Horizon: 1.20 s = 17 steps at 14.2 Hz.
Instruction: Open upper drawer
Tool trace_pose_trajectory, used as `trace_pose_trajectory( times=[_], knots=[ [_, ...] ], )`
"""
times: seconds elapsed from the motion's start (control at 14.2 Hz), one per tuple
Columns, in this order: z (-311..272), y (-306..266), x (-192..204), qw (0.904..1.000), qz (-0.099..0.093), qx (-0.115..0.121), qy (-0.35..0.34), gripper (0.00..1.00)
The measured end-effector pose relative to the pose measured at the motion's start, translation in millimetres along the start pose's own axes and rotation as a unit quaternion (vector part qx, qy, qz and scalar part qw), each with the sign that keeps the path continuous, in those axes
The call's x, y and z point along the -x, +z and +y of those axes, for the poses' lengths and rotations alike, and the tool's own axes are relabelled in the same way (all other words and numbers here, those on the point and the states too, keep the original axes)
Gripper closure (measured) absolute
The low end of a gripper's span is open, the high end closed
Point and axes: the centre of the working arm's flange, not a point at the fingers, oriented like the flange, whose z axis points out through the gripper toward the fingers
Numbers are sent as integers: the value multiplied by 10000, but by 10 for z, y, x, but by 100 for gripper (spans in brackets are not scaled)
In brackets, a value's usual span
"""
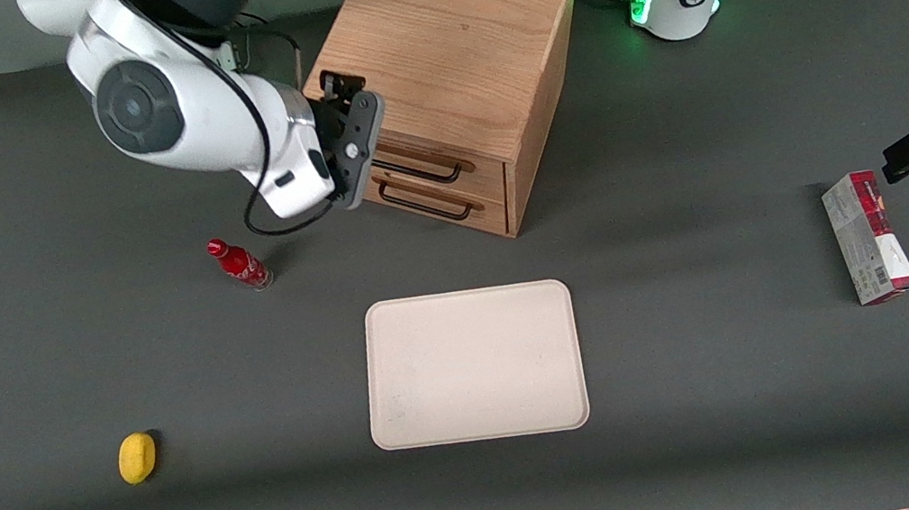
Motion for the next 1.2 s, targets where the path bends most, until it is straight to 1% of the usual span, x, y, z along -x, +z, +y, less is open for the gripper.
trace_pose_trajectory(
  times=[0.14, 0.35, 0.64, 0.92, 1.2],
  knots=[
    [151, 264, -16, 10000, -24, 32, -12, 0],
    [312, 551, 0, 9996, -96, 248, -45, 0],
    [420, 827, 0, 9993, -103, 367, -33, 0],
    [448, 934, -37, 9992, -52, 381, -45, 0],
    [376, 972, -69, 9993, -68, 360, -115, 0]
  ],
)
